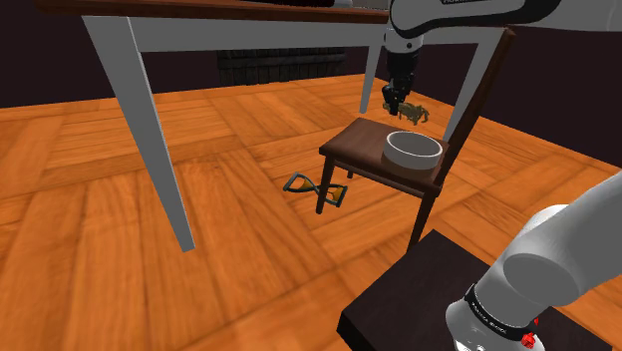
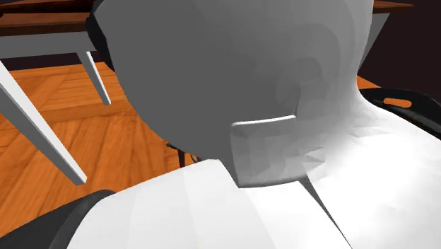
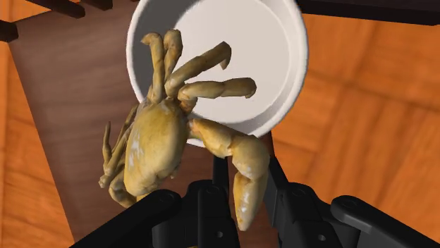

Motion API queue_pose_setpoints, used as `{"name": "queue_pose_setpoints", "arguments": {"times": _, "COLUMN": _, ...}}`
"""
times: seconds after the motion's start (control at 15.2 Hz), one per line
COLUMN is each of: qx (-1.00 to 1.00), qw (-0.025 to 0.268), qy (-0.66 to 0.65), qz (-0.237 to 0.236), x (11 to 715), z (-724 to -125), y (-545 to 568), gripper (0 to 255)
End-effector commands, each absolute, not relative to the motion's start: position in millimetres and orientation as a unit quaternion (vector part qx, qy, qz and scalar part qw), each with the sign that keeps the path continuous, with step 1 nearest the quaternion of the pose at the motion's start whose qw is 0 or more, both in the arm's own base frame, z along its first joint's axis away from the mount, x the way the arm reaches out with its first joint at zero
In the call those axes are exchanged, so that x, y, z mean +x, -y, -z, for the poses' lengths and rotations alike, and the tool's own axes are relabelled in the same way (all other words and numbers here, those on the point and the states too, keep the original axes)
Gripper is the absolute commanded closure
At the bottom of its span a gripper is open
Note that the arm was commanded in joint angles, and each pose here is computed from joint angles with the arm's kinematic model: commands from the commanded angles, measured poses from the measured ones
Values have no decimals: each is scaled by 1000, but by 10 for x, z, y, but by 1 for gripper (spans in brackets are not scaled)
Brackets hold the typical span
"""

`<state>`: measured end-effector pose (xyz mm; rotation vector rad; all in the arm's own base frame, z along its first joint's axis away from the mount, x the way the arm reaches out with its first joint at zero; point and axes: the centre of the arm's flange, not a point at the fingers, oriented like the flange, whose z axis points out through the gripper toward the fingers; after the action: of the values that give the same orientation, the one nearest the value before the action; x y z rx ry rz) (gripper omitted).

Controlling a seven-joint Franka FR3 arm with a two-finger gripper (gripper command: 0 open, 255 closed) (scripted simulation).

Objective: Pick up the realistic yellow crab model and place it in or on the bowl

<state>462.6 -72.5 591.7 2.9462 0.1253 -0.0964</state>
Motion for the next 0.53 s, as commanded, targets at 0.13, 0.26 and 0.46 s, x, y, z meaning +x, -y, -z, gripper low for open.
{"name": "queue_pose_setpoints", "arguments": {"times": 0.13, "qx": 994, "qw": 96, "qy": -43, "qz": 33, "x": 3989, "z": -5901, "y": 743, "gripper": 255}}
{"name": "queue_pose_setpoints", "arguments": {"times": 0.26, "qx": 994, "qw": 96, "qy": -43, "qz": 33, "x": 3989, "z": -5795, "y": 743, "gripper": 255}}
{"name": "queue_pose_setpoints", "arguments": {"times": 0.46, "qx": 994, "qw": 96, "qy": -43, "qz": 33, "x": 3989, "z": -5636, "y": 743, "gripper": 255}}
